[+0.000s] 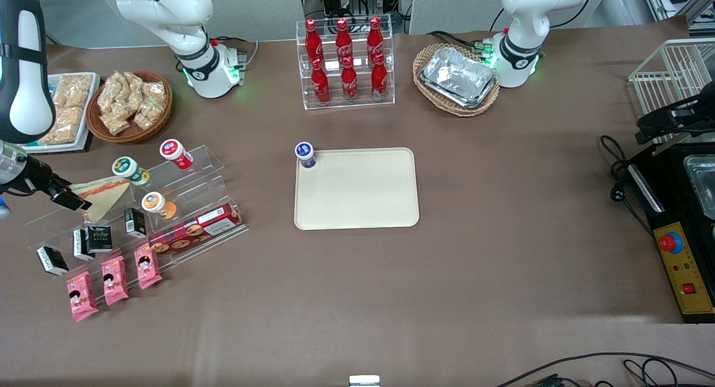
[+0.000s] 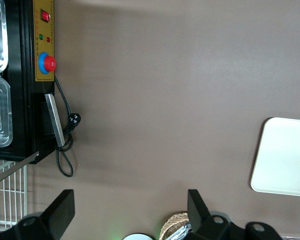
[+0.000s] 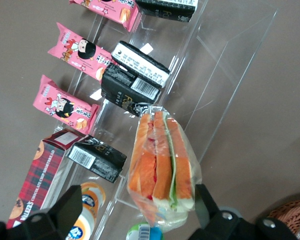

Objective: Place sandwich on tray
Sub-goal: 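Lower the open right gripper over the wrapped sandwich in the rack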

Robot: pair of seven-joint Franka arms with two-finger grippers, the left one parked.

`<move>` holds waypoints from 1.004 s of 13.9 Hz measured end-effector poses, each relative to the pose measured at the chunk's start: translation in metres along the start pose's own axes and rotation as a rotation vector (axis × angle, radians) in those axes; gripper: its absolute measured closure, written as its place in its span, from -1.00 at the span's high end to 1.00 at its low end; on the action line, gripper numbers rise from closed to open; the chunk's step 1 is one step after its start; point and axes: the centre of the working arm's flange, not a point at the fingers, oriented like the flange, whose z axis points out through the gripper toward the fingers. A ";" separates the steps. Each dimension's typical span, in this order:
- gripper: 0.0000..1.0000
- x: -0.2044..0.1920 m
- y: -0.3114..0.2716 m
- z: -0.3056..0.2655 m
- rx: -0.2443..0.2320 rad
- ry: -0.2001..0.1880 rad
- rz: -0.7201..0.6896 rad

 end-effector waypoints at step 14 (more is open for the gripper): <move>1.00 -0.001 0.006 0.029 -0.008 0.008 -0.016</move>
